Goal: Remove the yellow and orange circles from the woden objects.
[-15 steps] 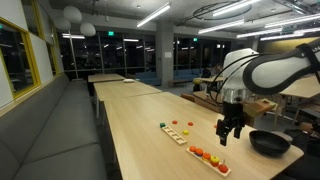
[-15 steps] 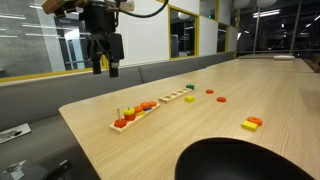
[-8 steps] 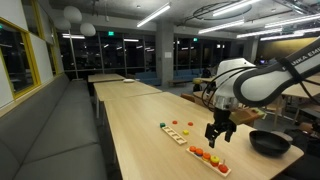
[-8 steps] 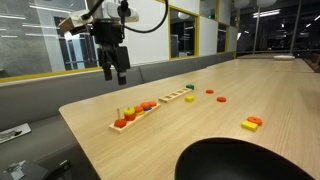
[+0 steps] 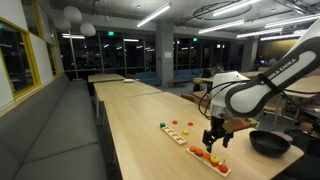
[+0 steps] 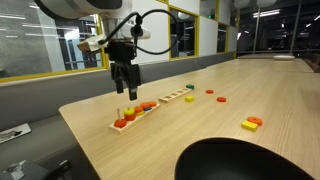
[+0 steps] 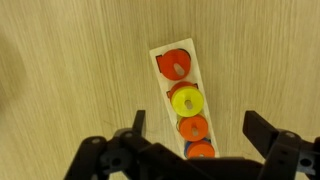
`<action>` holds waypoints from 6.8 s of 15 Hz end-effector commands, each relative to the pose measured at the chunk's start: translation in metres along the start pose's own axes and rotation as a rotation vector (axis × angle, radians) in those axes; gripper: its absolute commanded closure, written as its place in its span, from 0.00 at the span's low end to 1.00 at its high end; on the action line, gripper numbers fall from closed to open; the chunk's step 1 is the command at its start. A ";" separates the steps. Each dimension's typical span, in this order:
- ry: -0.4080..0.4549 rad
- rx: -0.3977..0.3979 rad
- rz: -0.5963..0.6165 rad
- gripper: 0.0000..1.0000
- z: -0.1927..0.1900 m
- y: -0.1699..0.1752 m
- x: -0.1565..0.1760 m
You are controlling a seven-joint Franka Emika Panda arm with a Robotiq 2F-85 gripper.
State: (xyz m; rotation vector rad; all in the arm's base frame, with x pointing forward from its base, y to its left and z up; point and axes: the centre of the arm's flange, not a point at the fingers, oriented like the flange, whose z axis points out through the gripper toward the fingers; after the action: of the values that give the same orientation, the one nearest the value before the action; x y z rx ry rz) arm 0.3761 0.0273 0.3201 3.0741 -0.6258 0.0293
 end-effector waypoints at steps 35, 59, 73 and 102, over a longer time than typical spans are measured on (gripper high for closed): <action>-0.055 -0.032 0.024 0.00 0.060 0.001 0.038; -0.098 -0.038 0.021 0.50 0.051 0.005 0.035; -0.073 -0.016 0.041 0.74 0.009 0.008 0.043; -0.113 -0.053 0.373 0.19 0.077 0.114 0.135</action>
State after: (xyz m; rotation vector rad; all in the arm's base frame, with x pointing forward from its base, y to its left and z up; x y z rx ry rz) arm 0.4414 -0.1246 0.2411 2.8858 -1.1249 -0.1768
